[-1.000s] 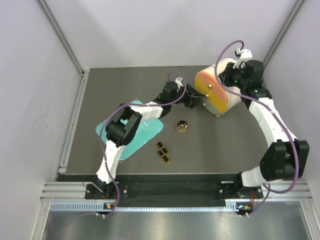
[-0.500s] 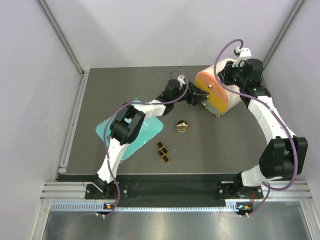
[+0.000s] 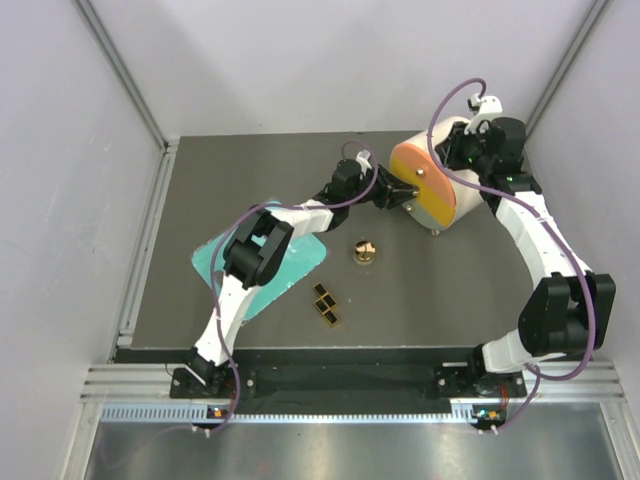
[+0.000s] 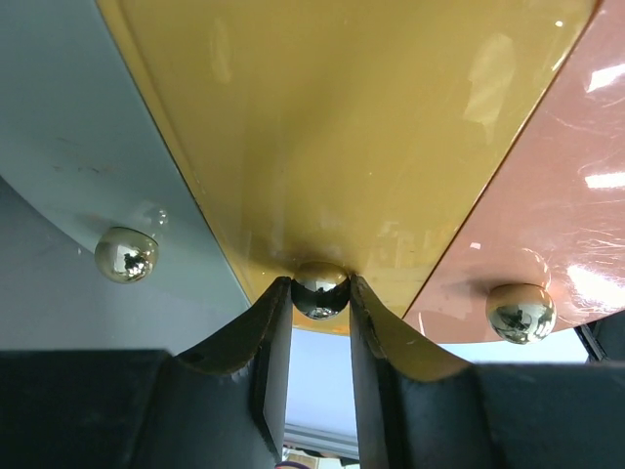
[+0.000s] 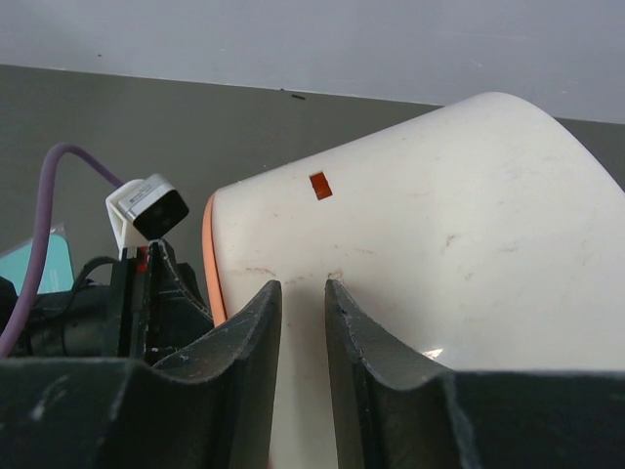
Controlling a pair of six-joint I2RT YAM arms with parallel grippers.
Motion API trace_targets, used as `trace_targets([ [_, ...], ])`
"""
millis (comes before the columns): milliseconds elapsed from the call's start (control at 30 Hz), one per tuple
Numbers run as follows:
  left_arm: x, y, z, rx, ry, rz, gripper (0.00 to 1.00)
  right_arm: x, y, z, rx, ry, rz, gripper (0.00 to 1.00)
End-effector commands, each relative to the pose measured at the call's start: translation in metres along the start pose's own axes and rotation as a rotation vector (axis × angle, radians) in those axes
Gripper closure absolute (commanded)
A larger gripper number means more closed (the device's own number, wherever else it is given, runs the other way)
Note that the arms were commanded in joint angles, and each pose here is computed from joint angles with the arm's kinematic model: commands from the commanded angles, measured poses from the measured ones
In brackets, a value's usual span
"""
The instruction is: Organize the makeup
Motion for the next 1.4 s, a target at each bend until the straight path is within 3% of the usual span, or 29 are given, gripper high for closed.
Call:
trace_targets([
  [0,0.0,-0.024,-0.003,0.051,0.006,-0.078,0.87,-0.018,0.029,-0.132,0.152,0.6,0.098,0.74],
  [167,-0.005,-0.025,-0.004,0.058,0.001,-0.078,1.0,-0.019,0.029,-0.133,0.15,0.6,0.1,0.74],
  [1367,-0.081,-0.032,-0.018,0.183,-0.084,0.004,1.0,-0.021,0.03,-0.131,0.151,0.59,0.103,0.74],
])
Point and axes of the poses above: each gripper's point midway between its finger pads, its own x axis out along the fingers, its own y axis along the line the jaws close on, z = x × y, the point moved 7 cm from there along -x, back along the fingers, and after that the axes turned 15 degrees about -x, right-handed, at the moved point
